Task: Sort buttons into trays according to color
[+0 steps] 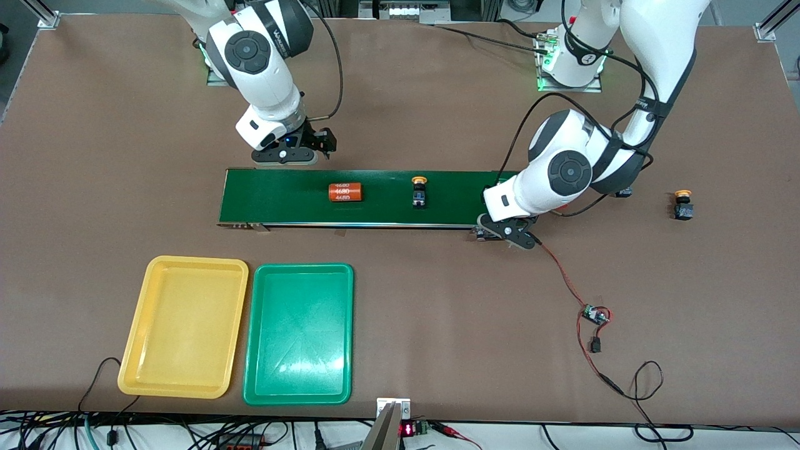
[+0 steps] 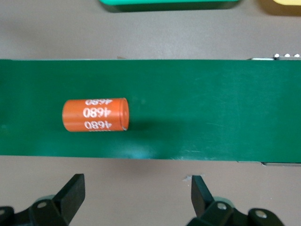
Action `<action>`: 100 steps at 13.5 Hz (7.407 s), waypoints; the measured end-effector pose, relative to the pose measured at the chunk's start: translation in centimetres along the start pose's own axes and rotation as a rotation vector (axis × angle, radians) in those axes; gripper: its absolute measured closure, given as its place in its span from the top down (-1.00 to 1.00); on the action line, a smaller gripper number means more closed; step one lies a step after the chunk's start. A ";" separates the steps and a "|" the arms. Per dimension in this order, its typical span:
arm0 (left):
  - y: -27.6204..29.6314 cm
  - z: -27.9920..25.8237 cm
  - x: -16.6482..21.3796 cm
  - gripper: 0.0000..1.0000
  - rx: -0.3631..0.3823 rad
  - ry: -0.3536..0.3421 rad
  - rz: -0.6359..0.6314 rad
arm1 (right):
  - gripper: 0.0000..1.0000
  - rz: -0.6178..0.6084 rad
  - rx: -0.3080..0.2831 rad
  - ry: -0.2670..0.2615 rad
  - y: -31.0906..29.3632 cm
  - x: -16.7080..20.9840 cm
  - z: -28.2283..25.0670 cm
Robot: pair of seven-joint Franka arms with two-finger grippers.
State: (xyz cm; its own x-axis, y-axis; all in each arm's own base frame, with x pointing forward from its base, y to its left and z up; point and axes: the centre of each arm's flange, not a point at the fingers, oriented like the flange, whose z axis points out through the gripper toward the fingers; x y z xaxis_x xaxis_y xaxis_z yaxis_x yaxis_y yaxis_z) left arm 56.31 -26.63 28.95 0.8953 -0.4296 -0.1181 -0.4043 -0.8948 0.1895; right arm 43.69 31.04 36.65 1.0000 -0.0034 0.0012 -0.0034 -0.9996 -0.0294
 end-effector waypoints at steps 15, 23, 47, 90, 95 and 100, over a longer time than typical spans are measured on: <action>2.3 4.4 0.3 0.12 -0.025 -0.021 0.036 | 1.00 0.065 0.031 0.038 -8.9 1.7 2.3; -3.9 -3.6 -0.9 1.00 0.023 0.024 -0.081 | 1.00 0.146 0.038 0.037 -10.2 3.6 3.5; -17.7 7.4 -12.4 1.00 -0.097 -0.119 -0.435 | 0.17 0.090 0.037 0.061 -12.2 6.0 13.0; 5.6 4.3 -7.4 0.30 0.223 -0.174 0.981 | -0.19 -0.102 -0.032 0.062 33.2 28.9 17.2; 3.3 3.1 -6.8 1.00 0.239 -0.157 0.935 | 0.72 -0.103 -0.032 0.058 33.1 29.2 16.7; -13.6 -2.8 -8.0 1.00 0.262 -0.101 0.632 | 0.72 -0.112 0.035 -0.096 30.1 29.2 7.8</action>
State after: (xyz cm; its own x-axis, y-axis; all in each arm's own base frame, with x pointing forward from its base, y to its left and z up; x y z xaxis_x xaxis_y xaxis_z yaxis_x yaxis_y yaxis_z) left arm 55.18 -10.65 30.07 0.4561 -0.8764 -0.1546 -0.8861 -0.4633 0.0119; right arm 72.84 1.12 28.03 0.9896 0.1124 -0.0894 0.1064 -0.9919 -0.0693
